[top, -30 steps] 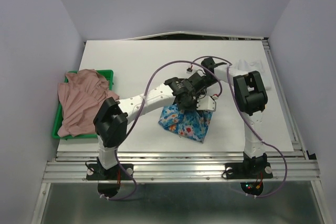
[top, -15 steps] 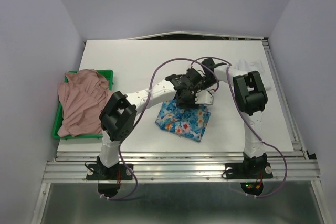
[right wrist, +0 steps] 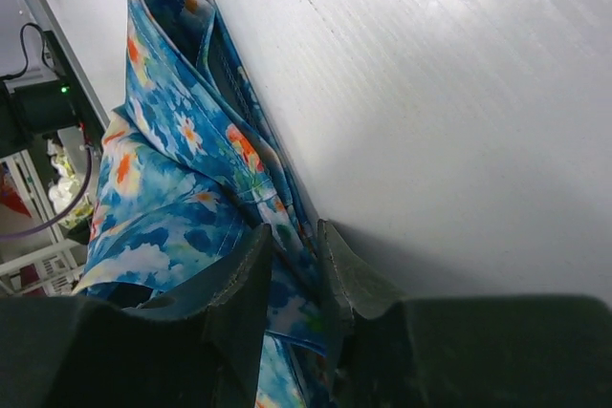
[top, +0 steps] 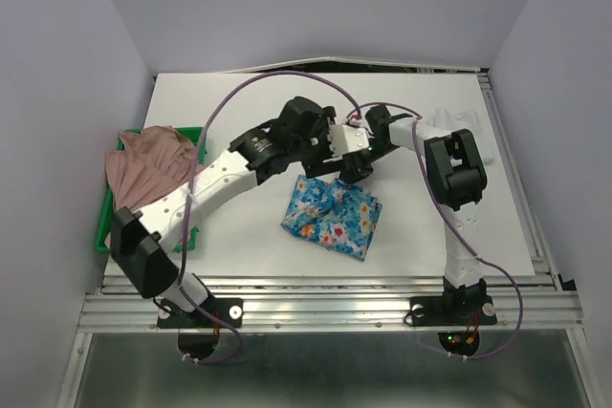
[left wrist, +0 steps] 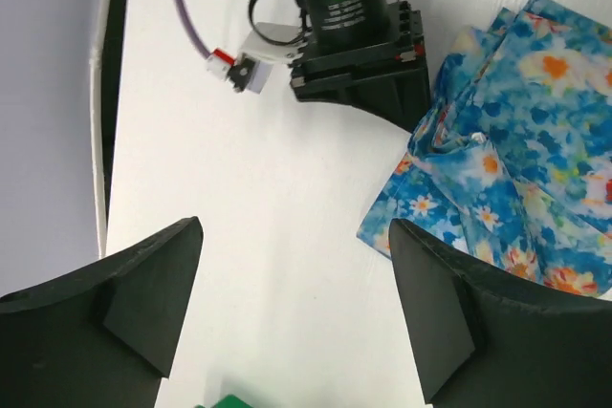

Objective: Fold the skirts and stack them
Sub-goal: Fold the skirt

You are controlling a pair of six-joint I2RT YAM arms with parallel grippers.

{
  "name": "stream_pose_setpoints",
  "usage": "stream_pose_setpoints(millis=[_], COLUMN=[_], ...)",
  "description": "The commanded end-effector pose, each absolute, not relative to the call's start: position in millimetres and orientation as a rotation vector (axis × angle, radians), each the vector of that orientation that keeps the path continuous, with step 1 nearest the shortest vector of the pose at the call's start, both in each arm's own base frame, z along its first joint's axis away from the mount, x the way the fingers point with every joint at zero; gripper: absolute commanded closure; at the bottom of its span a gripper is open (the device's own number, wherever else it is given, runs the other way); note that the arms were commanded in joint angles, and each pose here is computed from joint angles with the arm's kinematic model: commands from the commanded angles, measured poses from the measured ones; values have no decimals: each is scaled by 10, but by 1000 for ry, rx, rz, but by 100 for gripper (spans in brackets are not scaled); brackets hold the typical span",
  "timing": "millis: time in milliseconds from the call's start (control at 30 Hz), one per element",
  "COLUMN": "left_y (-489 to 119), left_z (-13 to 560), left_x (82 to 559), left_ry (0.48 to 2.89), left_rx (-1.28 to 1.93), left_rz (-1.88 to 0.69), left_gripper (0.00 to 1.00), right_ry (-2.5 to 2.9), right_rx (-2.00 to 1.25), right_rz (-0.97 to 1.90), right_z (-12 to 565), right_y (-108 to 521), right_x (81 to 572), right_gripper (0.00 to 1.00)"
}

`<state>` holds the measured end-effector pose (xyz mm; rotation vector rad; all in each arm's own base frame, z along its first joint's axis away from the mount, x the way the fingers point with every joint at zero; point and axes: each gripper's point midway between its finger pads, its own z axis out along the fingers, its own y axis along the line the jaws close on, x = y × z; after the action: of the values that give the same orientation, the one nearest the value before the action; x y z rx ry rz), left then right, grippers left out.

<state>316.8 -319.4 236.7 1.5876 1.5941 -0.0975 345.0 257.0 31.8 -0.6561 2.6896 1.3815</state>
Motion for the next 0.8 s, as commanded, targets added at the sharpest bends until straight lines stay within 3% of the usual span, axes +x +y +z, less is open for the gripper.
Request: stream_pose_setpoints(millis=[0, 133, 267, 567, 767], left_y=[-2872, -2653, -2613, -2886, -3024], left_z=[2170, 1558, 1289, 1246, 1061], left_x=[2927, 2508, 2305, 2412, 2490], left_ry=[1725, 1928, 1982, 1922, 1928], left_rx=[1530, 1579, 1575, 1539, 1544], left_rz=[-205, -322, -410, -493, -516], left_gripper=[11, 13, 13, 13, 19], right_ry=[2682, 2663, 2605, 2521, 2515], right_rx=[-664, -655, -655, -608, -591], right_rz=[1280, 1240, 1176, 997, 997], right_z=[334, 461, 718, 1237, 1571], right_y=[2542, 2544, 2502, 2324, 2169], right_x=[3627, 3712, 3833, 4045, 3788], right_gripper=[68, 65, 62, 58, 57])
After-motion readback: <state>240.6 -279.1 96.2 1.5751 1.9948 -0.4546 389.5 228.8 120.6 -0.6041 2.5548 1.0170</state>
